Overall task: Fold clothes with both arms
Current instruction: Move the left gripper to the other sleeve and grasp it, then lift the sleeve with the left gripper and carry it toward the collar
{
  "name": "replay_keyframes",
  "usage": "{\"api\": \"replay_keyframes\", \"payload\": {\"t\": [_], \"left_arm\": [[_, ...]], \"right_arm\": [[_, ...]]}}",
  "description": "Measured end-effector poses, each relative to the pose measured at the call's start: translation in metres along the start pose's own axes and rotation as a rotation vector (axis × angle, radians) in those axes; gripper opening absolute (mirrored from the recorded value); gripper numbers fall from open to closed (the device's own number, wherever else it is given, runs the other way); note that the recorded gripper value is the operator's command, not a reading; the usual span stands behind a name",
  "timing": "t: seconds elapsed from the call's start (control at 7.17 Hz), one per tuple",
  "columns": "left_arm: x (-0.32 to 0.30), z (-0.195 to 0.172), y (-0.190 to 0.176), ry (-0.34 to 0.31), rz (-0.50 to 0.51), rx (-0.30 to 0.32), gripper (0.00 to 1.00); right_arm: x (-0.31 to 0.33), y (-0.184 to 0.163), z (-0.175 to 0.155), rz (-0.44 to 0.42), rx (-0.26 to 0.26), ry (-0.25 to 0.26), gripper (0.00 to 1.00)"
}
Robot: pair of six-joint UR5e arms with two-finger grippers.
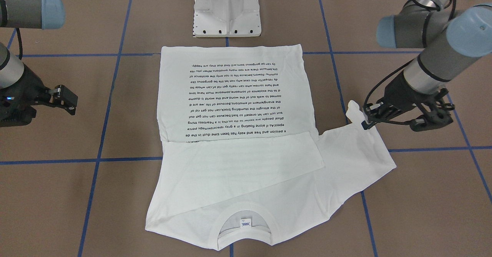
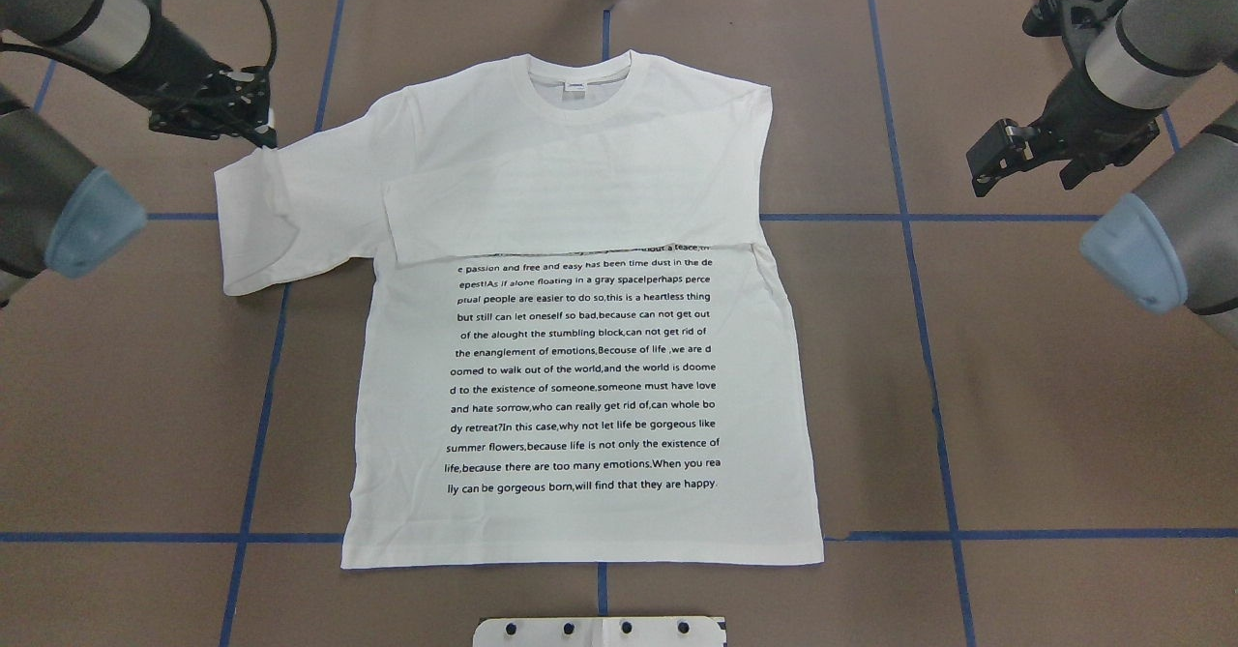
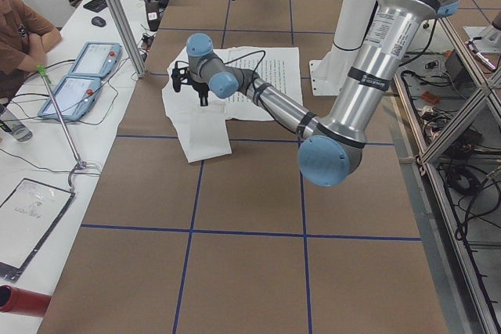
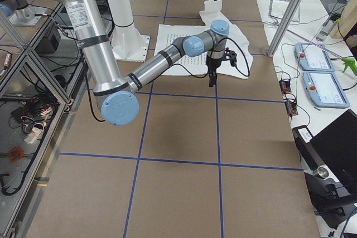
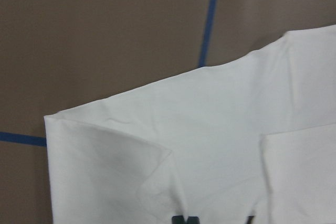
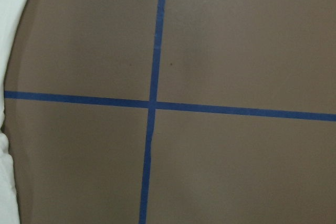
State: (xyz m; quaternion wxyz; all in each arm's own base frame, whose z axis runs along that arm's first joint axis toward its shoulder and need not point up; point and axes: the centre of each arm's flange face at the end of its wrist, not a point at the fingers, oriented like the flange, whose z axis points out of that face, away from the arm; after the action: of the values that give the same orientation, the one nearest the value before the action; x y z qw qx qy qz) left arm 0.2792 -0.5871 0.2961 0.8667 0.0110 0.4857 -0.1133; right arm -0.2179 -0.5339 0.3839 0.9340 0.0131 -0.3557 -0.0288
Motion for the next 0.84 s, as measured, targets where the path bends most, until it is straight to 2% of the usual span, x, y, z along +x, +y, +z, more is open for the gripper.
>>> {"api": "replay_keyframes", "payload": {"t": [0.42,0.84], "left_arm": [[0.176,-0.027,-0.003,0.099,-0.103,-0.018,0.00],[0.249,-0.055,0.010,0.168,-0.157,-0.077,0.00]], "right_arm": [[0.048,0.025,0.031,0.001,0.000,-0.015,1.00],[0.060,0.025,0.035,0.012,-0.001,-0.022,1.00]]}}
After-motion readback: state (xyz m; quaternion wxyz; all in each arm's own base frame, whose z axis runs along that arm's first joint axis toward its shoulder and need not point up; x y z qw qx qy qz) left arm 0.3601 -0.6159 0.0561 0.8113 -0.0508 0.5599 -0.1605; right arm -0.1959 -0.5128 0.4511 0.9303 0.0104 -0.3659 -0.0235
